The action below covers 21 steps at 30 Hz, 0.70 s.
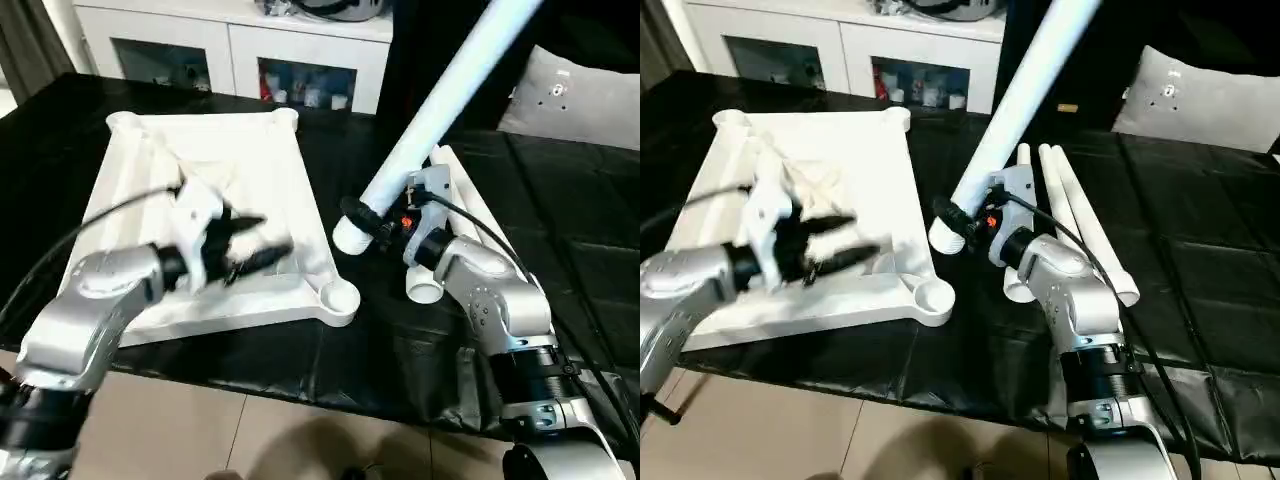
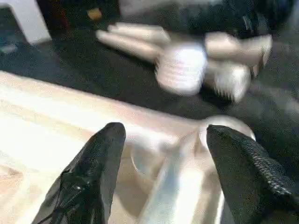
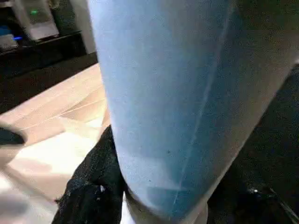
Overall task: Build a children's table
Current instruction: Pick table leg
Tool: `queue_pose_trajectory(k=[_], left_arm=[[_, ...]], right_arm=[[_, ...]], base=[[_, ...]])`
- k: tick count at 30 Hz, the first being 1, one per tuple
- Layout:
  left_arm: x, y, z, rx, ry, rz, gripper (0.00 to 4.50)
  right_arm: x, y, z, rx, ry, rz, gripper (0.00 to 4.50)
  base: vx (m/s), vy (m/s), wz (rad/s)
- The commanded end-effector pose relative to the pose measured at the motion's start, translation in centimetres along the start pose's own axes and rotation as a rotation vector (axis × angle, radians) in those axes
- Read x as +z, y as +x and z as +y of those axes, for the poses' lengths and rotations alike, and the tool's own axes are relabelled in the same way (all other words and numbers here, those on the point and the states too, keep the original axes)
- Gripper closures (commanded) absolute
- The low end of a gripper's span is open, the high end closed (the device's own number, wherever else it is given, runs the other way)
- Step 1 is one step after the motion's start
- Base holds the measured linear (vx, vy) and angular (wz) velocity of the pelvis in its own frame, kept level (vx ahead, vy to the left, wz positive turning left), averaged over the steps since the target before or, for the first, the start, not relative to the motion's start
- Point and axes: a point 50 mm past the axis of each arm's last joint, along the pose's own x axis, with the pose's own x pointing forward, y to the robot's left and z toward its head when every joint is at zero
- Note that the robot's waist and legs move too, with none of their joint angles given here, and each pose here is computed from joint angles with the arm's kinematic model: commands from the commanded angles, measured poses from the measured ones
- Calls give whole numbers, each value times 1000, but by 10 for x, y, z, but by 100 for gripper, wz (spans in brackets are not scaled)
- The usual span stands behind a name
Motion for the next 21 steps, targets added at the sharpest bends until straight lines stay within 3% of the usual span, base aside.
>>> queue_pose_trajectory(k=[1,7,9,13,21], left_arm=[[-5,3,-4,-35,35,28,134],[-17,4,-7,-117,46,111,167],[-21,5,-6,-136,35,132,200],[-23,9,-9,-172,25,130,223],[-41,21,-10,-207,111,212,292]], right_arm=[[9,0,-2,-31,-55,-63,261],[-4,-2,3,73,-50,52,261],[-6,-4,6,119,-61,59,261],[-6,-8,10,171,-62,51,261],[-4,-17,17,283,-37,59,261]], base=[[0,0,0],[0,0,0],[0,0,0],[0,0,0],[0,0,0]])
